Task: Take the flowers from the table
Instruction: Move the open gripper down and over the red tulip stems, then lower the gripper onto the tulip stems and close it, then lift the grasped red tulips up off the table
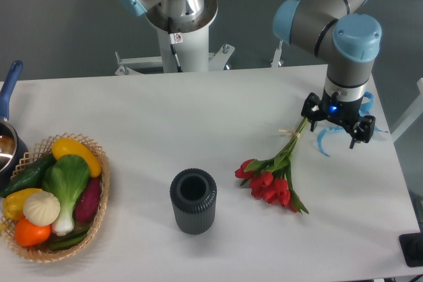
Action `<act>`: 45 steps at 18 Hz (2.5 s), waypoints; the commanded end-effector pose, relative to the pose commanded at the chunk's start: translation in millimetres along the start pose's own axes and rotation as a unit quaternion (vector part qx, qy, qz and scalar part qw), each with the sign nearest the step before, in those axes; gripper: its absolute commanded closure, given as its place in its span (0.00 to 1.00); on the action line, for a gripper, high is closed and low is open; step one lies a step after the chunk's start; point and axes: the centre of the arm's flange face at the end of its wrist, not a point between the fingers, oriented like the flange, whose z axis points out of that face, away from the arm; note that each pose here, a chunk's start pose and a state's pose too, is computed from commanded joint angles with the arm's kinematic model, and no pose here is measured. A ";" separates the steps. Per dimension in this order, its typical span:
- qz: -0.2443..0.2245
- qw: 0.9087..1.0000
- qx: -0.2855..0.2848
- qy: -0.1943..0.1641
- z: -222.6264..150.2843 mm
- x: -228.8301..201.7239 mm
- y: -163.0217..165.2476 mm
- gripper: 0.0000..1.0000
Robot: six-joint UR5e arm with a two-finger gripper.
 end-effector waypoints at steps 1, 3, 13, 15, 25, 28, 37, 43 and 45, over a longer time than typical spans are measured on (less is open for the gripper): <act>0.000 1.000 0.000 0.000 0.5 0.3 0.1 0.00; 0.001 1.000 0.000 0.002 2.4 2.2 -0.5 0.00; -0.001 1.000 0.000 0.007 43.3 28.0 0.8 0.00; 0.002 1.000 -0.002 0.017 55.9 31.3 -4.8 0.00; -0.004 0.998 -0.010 0.064 99.9 62.2 -17.8 0.00; -0.002 0.997 -0.011 0.070 105.4 64.4 -18.2 0.00; 0.005 0.997 -0.009 0.081 118.6 69.7 -27.6 0.90; 0.002 0.998 -0.005 0.067 104.1 60.3 -26.6 1.00; -0.003 0.999 -0.003 0.051 84.6 53.2 -22.0 1.00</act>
